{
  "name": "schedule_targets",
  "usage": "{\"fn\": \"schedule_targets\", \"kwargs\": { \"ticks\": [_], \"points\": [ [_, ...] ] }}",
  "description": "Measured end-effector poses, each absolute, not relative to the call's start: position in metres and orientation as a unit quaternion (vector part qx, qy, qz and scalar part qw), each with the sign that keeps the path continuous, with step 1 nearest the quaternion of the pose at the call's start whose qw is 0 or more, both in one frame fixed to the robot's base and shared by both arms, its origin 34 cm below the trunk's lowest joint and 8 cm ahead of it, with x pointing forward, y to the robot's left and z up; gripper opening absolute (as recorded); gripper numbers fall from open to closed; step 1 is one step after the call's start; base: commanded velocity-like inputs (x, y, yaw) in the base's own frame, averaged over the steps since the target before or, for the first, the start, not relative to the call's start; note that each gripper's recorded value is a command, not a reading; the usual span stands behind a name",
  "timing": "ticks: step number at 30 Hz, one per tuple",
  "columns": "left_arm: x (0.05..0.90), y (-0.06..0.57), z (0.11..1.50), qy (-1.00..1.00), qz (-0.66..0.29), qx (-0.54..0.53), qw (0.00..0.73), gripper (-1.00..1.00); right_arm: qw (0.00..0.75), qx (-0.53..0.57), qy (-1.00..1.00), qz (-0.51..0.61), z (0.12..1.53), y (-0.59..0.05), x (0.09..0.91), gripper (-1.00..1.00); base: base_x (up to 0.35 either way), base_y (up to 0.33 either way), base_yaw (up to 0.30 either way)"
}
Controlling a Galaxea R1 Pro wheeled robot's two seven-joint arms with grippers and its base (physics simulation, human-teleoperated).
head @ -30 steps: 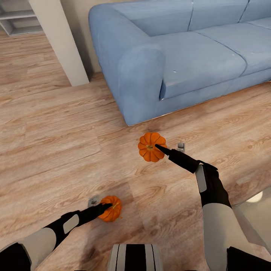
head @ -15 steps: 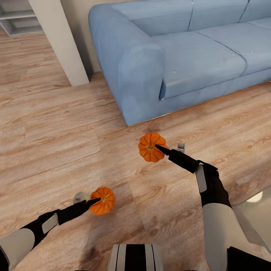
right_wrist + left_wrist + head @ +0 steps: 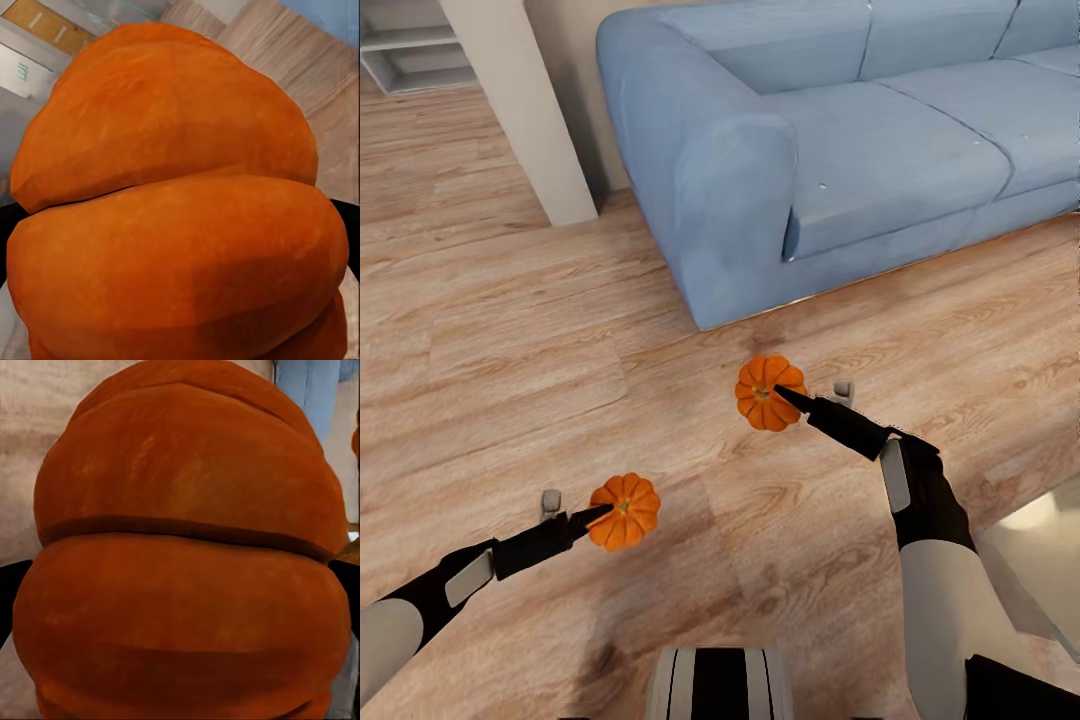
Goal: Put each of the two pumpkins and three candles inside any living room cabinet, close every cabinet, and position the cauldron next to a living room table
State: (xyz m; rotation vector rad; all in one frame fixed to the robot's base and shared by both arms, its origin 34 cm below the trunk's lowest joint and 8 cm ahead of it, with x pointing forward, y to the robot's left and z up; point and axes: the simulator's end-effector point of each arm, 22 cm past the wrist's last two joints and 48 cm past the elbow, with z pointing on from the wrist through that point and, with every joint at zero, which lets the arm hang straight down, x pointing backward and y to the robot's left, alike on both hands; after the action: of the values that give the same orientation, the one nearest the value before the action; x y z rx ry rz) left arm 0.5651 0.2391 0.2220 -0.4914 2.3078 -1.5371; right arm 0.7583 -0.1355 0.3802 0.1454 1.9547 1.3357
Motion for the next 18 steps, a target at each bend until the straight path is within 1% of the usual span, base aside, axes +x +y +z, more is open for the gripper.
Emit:
{"fn": "schedule_targets", "kwargs": {
  "ticks": [6,11,13,18],
  "points": [
    [0.568,0.245,0.227,0.807,-0.542,-0.174,0.158,-1.00,0.343,0.083,0.816,0.457,0.329,-0.150,0.741,-1.00,-0.329,0.000,0.000],
    [0.574,0.250,0.230,0.804,-0.542,-0.181,0.168,-1.00,0.308,0.062,0.854,0.415,0.294,-0.153,0.715,-1.00,-0.329,0.000,0.000],
    [0.573,0.250,0.229,0.805,-0.541,-0.180,0.167,-1.00,0.302,0.060,0.858,0.411,0.289,-0.154,0.710,-1.00,-0.178,0.000,0.000],
    [0.574,0.251,0.230,0.804,-0.541,-0.182,0.169,-1.00,0.293,0.063,0.860,0.412,0.283,-0.154,0.700,-1.00,-0.030,0.000,0.000]
  ]
}}
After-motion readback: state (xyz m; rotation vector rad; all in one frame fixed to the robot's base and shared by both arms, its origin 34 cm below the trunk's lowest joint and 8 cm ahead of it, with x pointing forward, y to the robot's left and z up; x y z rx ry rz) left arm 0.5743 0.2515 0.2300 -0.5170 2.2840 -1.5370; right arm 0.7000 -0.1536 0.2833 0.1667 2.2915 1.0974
